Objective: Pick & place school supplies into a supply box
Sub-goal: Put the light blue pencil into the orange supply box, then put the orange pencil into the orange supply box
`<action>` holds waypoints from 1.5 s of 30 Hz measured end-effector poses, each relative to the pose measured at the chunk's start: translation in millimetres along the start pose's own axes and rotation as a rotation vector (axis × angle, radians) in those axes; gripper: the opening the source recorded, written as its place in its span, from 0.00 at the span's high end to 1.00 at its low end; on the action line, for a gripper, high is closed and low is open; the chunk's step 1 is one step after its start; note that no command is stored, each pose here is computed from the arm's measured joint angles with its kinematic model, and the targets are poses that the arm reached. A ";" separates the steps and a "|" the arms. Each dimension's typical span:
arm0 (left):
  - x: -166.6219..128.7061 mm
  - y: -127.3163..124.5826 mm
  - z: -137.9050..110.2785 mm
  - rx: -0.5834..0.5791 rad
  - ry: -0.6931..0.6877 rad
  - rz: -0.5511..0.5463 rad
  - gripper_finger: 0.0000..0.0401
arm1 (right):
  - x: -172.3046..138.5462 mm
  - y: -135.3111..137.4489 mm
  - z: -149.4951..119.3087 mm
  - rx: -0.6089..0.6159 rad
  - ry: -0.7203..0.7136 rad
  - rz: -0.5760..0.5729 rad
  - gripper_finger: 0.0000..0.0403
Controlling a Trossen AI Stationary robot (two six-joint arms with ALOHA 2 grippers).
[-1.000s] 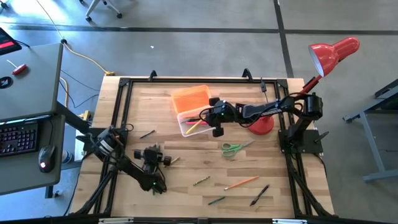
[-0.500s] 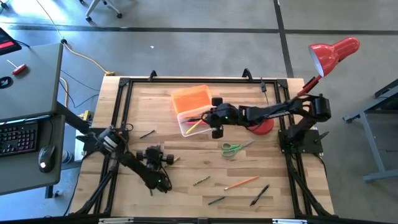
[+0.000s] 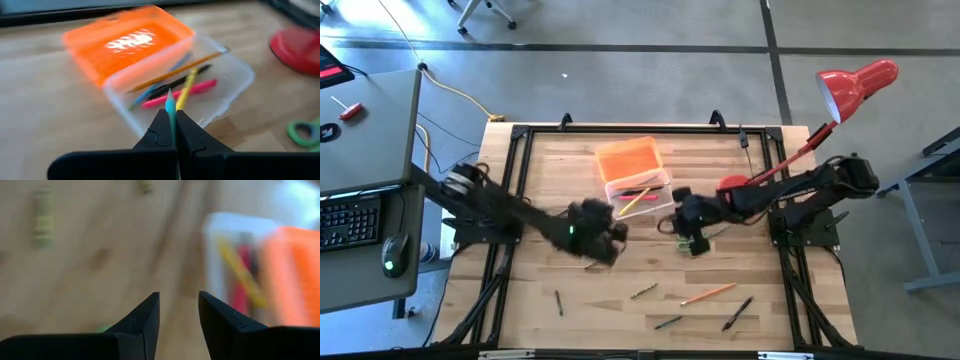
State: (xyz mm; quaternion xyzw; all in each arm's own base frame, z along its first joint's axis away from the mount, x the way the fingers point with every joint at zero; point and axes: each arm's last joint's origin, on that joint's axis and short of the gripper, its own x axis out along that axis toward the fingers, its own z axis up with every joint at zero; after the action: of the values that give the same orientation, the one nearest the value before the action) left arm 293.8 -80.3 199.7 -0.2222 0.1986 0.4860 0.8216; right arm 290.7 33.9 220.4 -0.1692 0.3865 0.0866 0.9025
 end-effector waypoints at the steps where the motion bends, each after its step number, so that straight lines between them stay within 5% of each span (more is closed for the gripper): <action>1: 8.7 -4.4 10.3 0.035 0.035 -0.035 0.95 | 1.1 6.5 0.2 -0.011 -0.003 0.025 0.72; 6: 57.7 -21.4 57.9 0.178 0.043 -0.265 0.95 | 9.5 37.9 -14.0 -0.068 -0.043 0.086 0.72; 10: 107.3 -11.3 78.5 0.233 0.060 -0.332 0.95 | 16.4 58.5 -35.1 -0.051 -0.075 0.104 0.72; 19: 193.6 7.0 82.0 0.359 0.082 -0.557 0.90 | 23.2 75.9 -73.1 -0.006 -0.251 0.052 0.72; 28: 212.4 5.7 48.8 0.484 0.160 -0.524 0.78 | 23.4 76.9 -82.3 0.066 -0.235 0.057 0.72; 33: 212.3 6.4 50.4 0.484 0.147 -0.495 0.68 | 23.3 76.8 -81.7 0.081 -0.241 0.058 0.72; 41: 205.8 -13.2 77.5 0.449 0.089 -0.604 0.52 | 22.8 76.5 -79.5 0.105 -0.263 0.060 0.72; 45: 199.6 -31.3 105.2 0.444 0.086 -0.647 0.50 | 21.6 78.2 -75.8 0.154 -0.305 0.148 0.72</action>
State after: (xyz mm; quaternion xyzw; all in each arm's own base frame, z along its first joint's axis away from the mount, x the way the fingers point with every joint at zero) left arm 422.7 106.8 183.2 -0.1106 0.2530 0.1375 0.9512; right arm 232.4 78.8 137.2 -0.0558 0.2618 0.1476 0.9521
